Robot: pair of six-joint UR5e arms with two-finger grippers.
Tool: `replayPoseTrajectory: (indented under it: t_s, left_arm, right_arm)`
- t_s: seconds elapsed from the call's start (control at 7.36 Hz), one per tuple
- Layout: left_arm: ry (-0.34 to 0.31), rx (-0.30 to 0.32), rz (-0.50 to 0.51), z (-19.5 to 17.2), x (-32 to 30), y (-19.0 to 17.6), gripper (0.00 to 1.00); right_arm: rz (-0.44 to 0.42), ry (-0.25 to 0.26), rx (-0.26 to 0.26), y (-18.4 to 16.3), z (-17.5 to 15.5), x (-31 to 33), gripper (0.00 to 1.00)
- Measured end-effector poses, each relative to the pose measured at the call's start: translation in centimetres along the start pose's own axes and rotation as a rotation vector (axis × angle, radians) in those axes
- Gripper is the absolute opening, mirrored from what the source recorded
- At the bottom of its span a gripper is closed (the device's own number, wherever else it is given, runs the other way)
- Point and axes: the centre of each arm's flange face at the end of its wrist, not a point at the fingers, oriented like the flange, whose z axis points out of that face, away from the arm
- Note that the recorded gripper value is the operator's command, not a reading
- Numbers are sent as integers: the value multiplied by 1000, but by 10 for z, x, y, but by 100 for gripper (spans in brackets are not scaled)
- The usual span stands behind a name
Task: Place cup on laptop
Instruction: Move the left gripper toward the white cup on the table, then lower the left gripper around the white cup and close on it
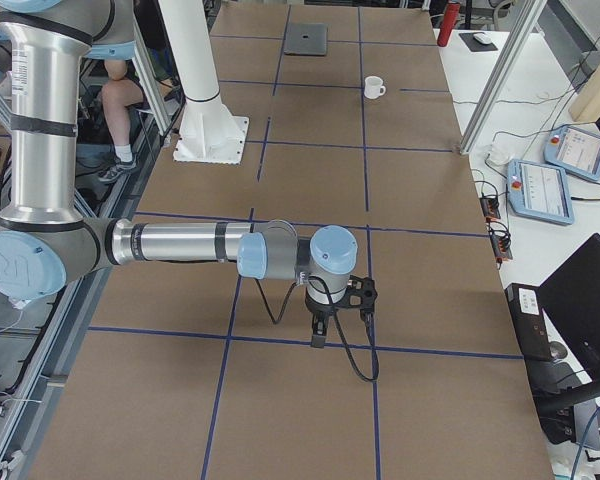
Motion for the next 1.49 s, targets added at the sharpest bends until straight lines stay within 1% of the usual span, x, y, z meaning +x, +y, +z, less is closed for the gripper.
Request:
replayPoseTrajectory:
  t_s: [0.14,0.27,0.54,0.68,0.95,1.22,1.49]
  left_arm:
    - [5,-34,22,14,53,-12,100]
    - [5,-66,52,33,102,-17,100]
    - [20,-88,27,57,182,-17,100]
    - [30,-89,29,78,215,-19,100]
    - [30,-71,47,122,242,-59,100]
    - [25,-66,55,156,242,-92,100]
    - [18,-52,59,185,232,-112,100]
  right_arm:
    - [0,0,0,0,0,0,100]
    - [0,-1,0,0,0,0,100]
    - [-1,-1,1,0,0,0,100]
    - [0,-1,0,0,0,0,100]
    - [0,-1,0,0,0,0,100]
    - [0,-1,0,0,0,0,100]
    - [0,-1,0,0,0,0,100]
